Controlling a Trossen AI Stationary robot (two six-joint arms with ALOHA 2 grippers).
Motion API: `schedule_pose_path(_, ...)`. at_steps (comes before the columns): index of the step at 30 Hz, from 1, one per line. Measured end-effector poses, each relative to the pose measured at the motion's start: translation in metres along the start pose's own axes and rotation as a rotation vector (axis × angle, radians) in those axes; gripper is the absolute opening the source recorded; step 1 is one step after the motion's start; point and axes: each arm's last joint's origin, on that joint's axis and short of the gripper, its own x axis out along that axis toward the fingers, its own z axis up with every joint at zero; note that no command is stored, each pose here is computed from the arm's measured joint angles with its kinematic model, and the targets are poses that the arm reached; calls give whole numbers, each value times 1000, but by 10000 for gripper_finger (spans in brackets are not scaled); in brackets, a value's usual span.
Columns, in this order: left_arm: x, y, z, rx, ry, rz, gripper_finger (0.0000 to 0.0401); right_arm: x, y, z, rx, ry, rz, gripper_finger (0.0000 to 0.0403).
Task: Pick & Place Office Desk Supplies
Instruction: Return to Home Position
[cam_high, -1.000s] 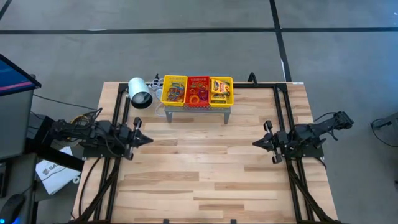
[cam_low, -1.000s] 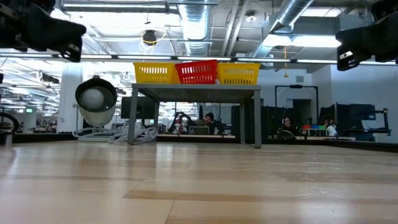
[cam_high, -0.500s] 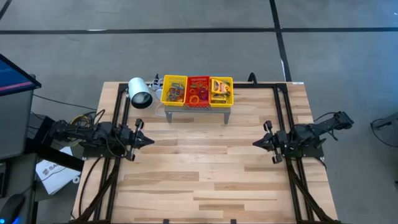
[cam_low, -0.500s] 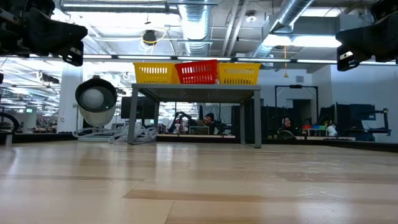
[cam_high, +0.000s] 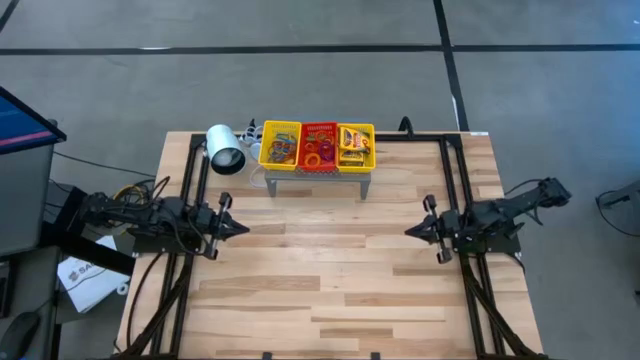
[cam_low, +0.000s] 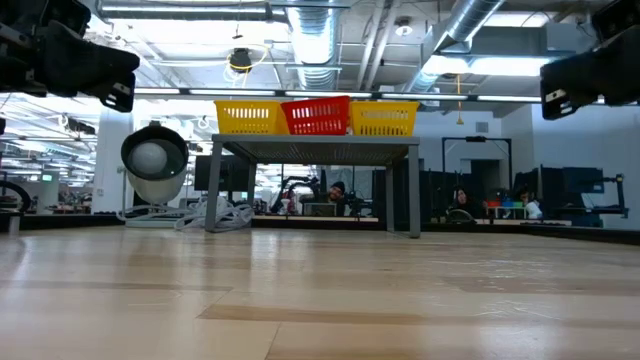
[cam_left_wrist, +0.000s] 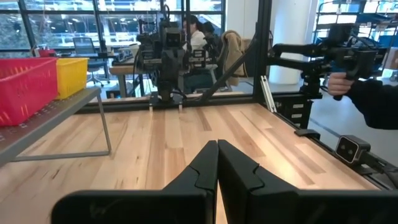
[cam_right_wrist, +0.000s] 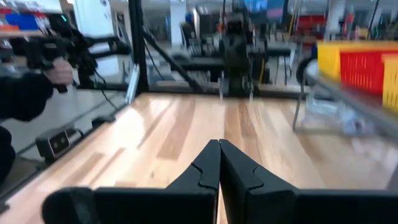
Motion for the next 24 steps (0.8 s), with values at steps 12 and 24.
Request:
schedule_pose_path(12, 2, 0, -3, 0, 36, 3, 1, 1, -4, -1, 37, 86, -52, 0)
schedule_pose_path(24, 2, 0, -3, -1, 34, 3, 1, 0, -4, 0, -35, -63, -30, 0)
